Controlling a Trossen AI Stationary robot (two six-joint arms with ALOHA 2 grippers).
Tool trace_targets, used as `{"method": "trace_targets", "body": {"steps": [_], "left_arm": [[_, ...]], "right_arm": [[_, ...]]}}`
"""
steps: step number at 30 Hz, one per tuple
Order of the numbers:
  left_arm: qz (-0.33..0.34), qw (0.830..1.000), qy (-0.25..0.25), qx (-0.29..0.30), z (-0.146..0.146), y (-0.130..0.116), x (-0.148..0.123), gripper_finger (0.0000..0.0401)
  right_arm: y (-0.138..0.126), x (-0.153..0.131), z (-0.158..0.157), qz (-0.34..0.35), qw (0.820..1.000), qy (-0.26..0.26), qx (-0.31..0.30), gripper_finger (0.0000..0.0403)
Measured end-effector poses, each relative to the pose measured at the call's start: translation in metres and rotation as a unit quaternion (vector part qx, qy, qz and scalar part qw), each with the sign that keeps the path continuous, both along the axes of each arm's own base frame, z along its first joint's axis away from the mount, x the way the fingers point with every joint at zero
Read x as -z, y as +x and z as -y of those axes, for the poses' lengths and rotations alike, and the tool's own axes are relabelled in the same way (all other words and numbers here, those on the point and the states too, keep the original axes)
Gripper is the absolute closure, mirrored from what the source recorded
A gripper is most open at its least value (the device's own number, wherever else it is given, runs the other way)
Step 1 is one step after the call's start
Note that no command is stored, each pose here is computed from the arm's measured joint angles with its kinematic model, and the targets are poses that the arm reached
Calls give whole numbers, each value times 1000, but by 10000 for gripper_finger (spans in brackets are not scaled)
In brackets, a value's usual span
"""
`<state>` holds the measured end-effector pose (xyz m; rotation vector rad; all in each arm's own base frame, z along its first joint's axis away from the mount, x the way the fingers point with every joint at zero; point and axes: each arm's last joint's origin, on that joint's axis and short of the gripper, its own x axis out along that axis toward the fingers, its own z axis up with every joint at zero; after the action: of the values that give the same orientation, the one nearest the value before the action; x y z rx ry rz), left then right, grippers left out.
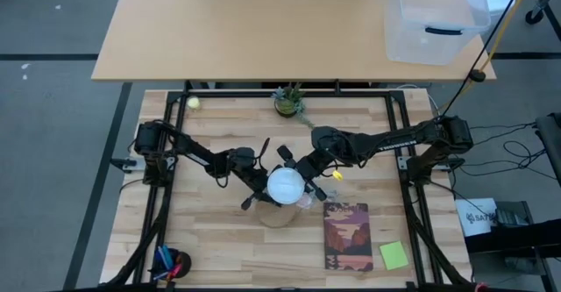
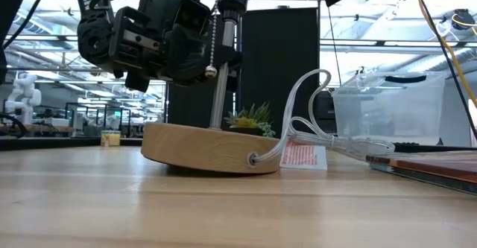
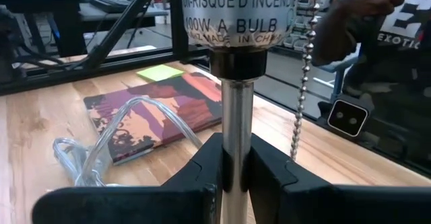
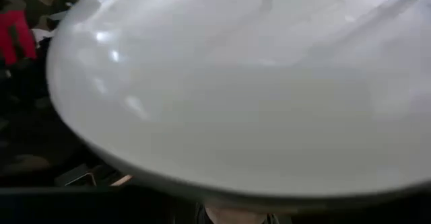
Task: Screw lightbulb
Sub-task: Remove the white lightbulb from the silver lamp
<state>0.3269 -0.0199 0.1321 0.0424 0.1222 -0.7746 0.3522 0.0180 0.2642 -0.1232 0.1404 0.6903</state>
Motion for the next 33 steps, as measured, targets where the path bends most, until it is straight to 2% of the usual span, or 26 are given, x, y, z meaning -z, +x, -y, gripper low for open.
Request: {"method": "trace_targets", "body": {"steps": [14, 18, 27, 33], "left_arm": [[17, 1000, 17, 8, 1, 5, 9, 355], [17, 1000, 17, 8, 1, 10, 11, 355], [12, 1000, 14, 4, -2, 12, 11, 355], [7, 1000, 11, -4, -2, 12, 11, 355]], "right_arm": [[1, 0, 0, -19, 1000, 0, 0, 237], [3, -2, -1, -29, 999, 6, 25, 215], [4, -7, -9, -28, 999, 17, 41, 138], [3, -1, -9, -62, 996, 5, 64, 125]]}}
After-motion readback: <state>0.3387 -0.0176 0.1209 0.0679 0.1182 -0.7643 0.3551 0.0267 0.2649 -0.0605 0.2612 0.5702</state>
